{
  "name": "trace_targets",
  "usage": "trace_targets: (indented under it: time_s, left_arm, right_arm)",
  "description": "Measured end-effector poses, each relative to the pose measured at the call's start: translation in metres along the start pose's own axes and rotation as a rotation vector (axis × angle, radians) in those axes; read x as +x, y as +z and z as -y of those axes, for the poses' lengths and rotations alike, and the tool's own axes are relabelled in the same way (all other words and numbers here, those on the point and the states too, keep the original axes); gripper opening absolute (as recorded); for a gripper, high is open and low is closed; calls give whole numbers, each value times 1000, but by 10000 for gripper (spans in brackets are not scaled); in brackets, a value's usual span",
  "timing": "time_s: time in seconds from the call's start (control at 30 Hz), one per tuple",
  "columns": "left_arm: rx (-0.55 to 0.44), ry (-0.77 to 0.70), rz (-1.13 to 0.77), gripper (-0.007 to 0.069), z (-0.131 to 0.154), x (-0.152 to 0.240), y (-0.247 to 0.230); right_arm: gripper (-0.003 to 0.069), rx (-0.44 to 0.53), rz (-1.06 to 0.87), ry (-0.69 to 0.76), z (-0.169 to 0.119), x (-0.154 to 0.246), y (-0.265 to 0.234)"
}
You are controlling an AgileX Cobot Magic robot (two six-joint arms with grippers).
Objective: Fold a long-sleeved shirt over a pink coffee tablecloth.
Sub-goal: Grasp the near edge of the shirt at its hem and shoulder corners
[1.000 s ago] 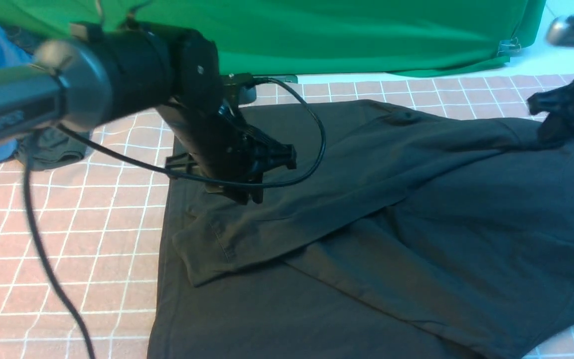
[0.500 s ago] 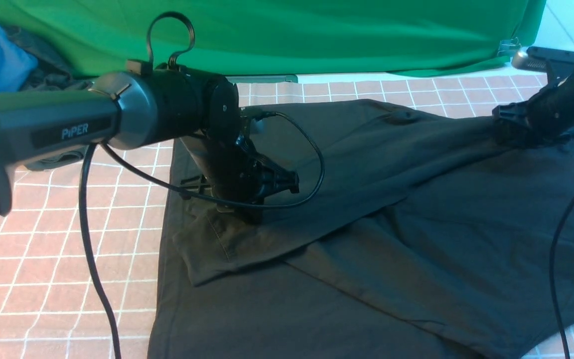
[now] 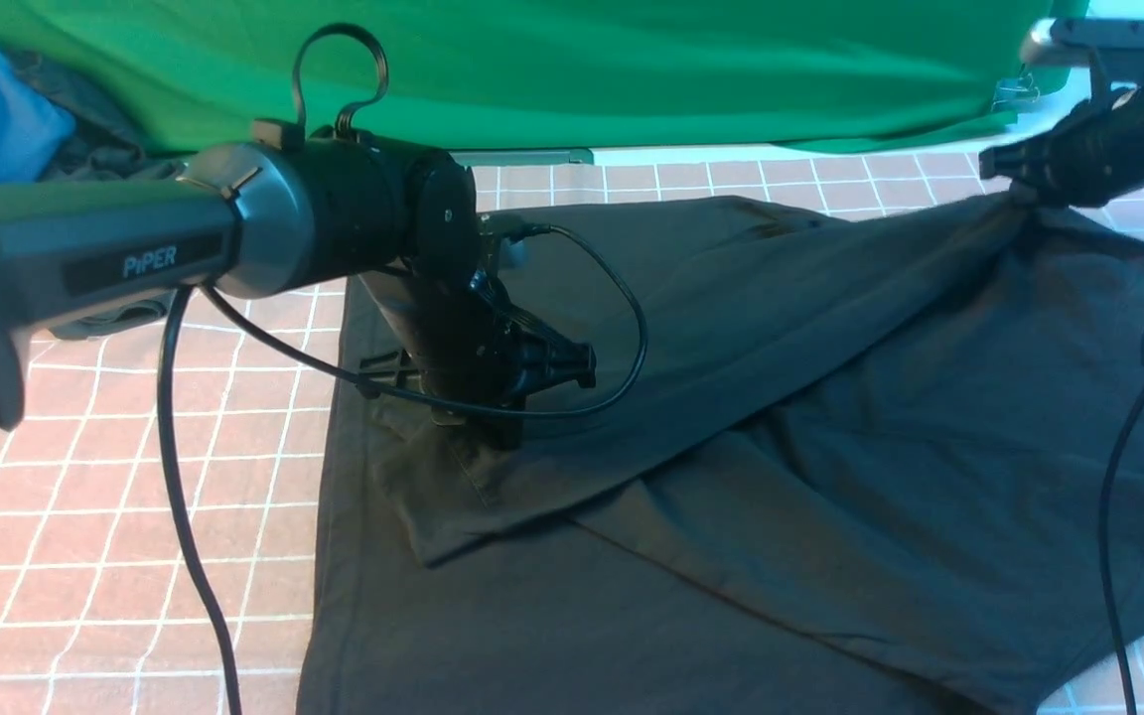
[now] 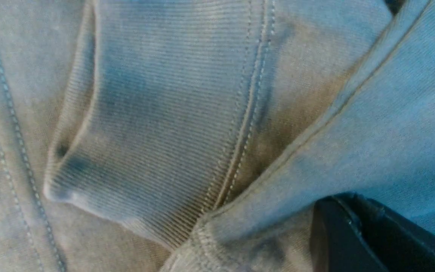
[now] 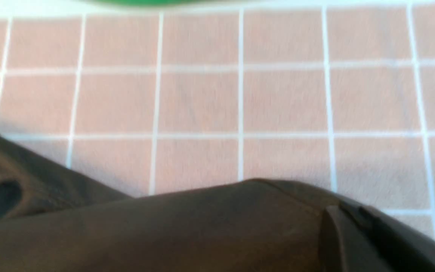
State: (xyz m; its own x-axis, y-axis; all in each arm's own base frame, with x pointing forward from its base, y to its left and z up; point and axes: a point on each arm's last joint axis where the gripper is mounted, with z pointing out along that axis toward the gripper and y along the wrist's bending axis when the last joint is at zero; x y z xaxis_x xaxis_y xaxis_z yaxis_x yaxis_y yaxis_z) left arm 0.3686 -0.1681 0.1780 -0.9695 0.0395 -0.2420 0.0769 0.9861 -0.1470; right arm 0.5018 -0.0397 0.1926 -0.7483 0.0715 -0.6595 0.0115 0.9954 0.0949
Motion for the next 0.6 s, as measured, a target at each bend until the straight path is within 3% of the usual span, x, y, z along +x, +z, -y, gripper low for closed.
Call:
trace_targets:
  time_s: [0.07, 0.23, 0.33, 0.47, 0.6]
  left_arm:
    - [2, -2, -2, 85, 0, 0, 0]
    - [2, -4, -11, 85, 0, 1, 0]
    - [1, -6, -20, 85, 0, 2, 0]
    - [-1, -6, -25, 85, 0, 2, 0]
    - [-1, -6, -27, 85, 0, 2, 0]
  right_arm:
    - [119, -3, -10, -2, 0, 0, -1]
    - [395, -20, -79, -4, -2, 5, -2]
    - [512, -42, -182, 38, -5, 13, -5]
    - [516, -67, -315, 75, -10, 23, -12]
    - [458, -64, -298, 76, -12, 22, -11]
